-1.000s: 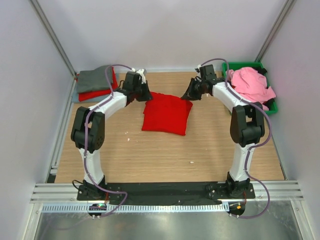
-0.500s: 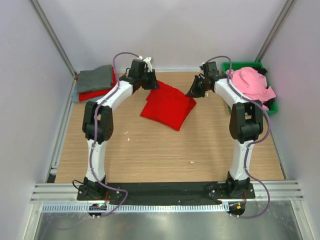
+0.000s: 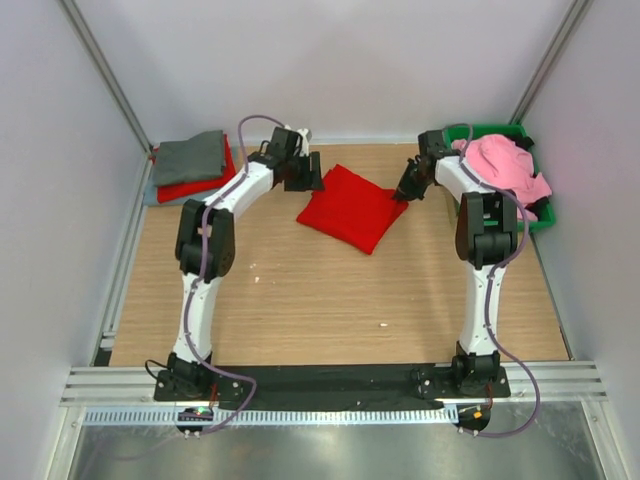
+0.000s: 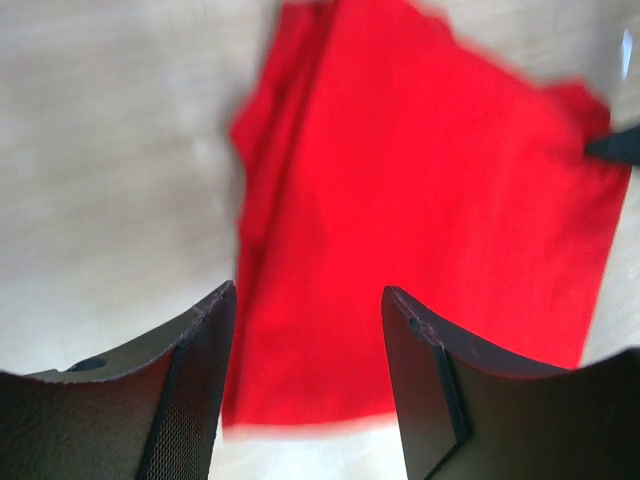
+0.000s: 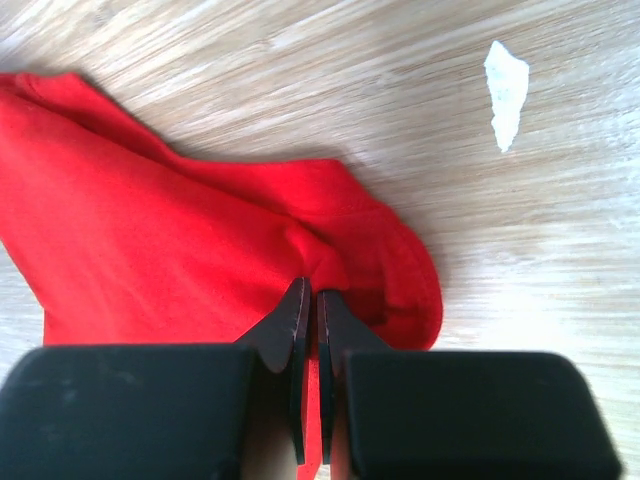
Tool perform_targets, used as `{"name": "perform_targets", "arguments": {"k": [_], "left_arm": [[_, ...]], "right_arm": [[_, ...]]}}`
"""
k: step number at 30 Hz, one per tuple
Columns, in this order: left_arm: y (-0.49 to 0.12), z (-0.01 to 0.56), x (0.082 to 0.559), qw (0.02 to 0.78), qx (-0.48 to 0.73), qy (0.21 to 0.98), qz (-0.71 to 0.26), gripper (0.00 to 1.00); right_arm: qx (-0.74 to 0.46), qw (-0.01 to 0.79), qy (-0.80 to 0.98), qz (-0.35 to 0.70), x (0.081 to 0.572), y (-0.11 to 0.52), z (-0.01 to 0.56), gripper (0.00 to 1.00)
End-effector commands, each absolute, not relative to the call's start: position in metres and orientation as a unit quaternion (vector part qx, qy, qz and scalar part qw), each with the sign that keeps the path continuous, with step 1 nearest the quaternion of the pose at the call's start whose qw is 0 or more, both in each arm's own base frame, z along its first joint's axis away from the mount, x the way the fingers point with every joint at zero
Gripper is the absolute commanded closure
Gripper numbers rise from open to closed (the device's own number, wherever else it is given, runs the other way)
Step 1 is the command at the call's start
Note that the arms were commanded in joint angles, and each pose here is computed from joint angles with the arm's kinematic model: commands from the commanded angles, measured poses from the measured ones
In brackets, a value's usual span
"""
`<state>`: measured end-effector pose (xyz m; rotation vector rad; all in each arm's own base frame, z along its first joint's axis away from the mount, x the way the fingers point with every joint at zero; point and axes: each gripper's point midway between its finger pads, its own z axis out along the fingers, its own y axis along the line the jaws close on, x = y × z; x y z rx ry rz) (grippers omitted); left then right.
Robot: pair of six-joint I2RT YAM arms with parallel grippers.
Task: Fold and stack the t-shirts
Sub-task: Fold the tshirt
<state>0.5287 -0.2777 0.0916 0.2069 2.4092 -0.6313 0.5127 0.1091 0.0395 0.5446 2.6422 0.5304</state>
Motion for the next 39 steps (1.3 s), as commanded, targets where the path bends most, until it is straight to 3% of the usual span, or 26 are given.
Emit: {"name": "perform_targets", "arguments": {"k": [1,6,11,12,13,14,18,19,23,33,39], "left_arm": [[-0.287,0.177,0.512,0.401,0.087,0.876,-0.254,0.39],[-0.289,0.168,0.495,0.392,0.093,0.882,-0.244,0.38],[-0.31,0.142,0.49,0.367,0.119,0.888,-0.25,0.39],[-0.315,0.138,0.49,0.363,0.123,0.889,-0.252,0.39],[-0.32,0.14,0.492,0.362,0.126,0.887,-0.256,0.39],[-0.327,0.126,0.491,0.349,0.13,0.892,-0.256,0.39],[-0.352,0.12,0.48,0.336,0.152,0.889,-0.271,0.39],[-0.357,0.118,0.477,0.334,0.157,0.889,-0.271,0.39],[-0.381,0.095,0.446,0.31,0.183,0.895,-0.266,0.4],[-0.368,0.035,0.379,0.274,0.174,0.929,-0.175,0.44],[-0.344,0.022,0.319,0.249,0.119,0.957,-0.094,0.43]], "right_arm": [[0.18,0.262,0.929,0.191,0.526,0.113,0.098,0.99],[0.254,0.275,0.924,0.083,0.508,0.064,0.079,0.99],[0.29,0.25,0.922,0.063,0.476,0.053,0.033,0.97],[0.289,0.244,0.923,0.065,0.475,0.054,0.029,0.93],[0.285,0.24,0.926,0.065,0.474,0.055,0.026,0.78],[0.282,0.234,0.928,0.064,0.474,0.056,0.021,0.71],[0.274,0.237,0.931,0.05,0.472,0.051,0.032,0.61],[0.276,0.241,0.93,0.039,0.471,0.045,0.036,0.52],[0.268,0.243,0.932,0.008,0.451,0.033,0.055,0.43],[0.263,0.273,0.925,0.005,0.391,0.023,0.11,0.37],[0.249,0.292,0.921,0.071,0.358,0.043,0.149,0.35]]}}
